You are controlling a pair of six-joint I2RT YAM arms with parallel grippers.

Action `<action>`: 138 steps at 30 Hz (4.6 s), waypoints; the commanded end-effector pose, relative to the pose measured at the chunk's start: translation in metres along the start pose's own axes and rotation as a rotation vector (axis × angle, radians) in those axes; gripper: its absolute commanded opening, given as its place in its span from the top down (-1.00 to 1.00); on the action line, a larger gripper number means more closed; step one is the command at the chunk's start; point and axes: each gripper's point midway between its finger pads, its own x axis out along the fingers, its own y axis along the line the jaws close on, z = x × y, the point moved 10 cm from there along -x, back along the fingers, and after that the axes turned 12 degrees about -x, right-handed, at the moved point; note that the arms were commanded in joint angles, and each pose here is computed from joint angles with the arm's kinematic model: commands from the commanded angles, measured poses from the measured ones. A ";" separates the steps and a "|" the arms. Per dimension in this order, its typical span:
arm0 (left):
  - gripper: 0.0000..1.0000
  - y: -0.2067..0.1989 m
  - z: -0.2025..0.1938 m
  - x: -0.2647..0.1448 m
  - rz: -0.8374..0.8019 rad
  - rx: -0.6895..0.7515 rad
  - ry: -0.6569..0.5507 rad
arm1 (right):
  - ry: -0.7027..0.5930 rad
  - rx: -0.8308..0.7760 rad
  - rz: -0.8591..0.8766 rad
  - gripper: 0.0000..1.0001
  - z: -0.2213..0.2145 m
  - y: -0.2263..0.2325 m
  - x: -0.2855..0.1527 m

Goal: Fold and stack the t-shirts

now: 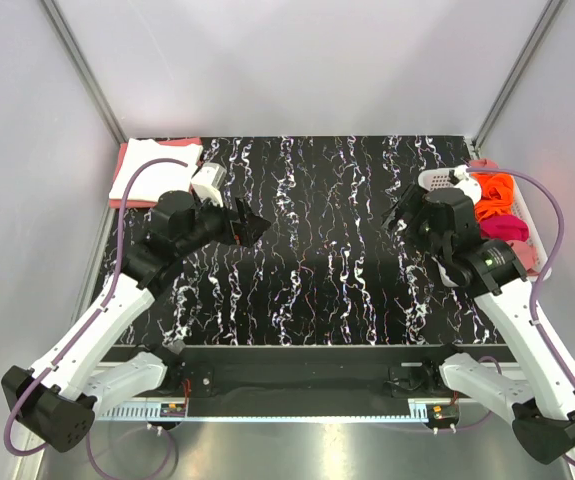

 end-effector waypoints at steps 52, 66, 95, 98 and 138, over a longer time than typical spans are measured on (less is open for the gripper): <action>-0.98 -0.004 0.002 0.011 -0.051 -0.035 0.011 | 0.024 0.471 -0.855 -0.11 0.084 -0.230 0.153; -0.98 -0.002 0.004 0.009 -0.006 -0.030 0.005 | -0.277 0.247 -0.355 1.00 0.216 -0.147 0.052; -0.98 0.004 0.011 0.003 0.042 -0.038 -0.046 | -0.318 0.018 0.748 1.00 0.246 0.062 -0.058; -0.98 0.005 0.011 0.003 0.048 -0.042 -0.047 | -0.212 -0.001 0.725 1.00 0.216 0.078 -0.027; -0.82 0.040 -0.078 0.267 0.087 -0.250 0.369 | 0.132 0.343 -0.258 -0.31 0.130 -0.157 0.266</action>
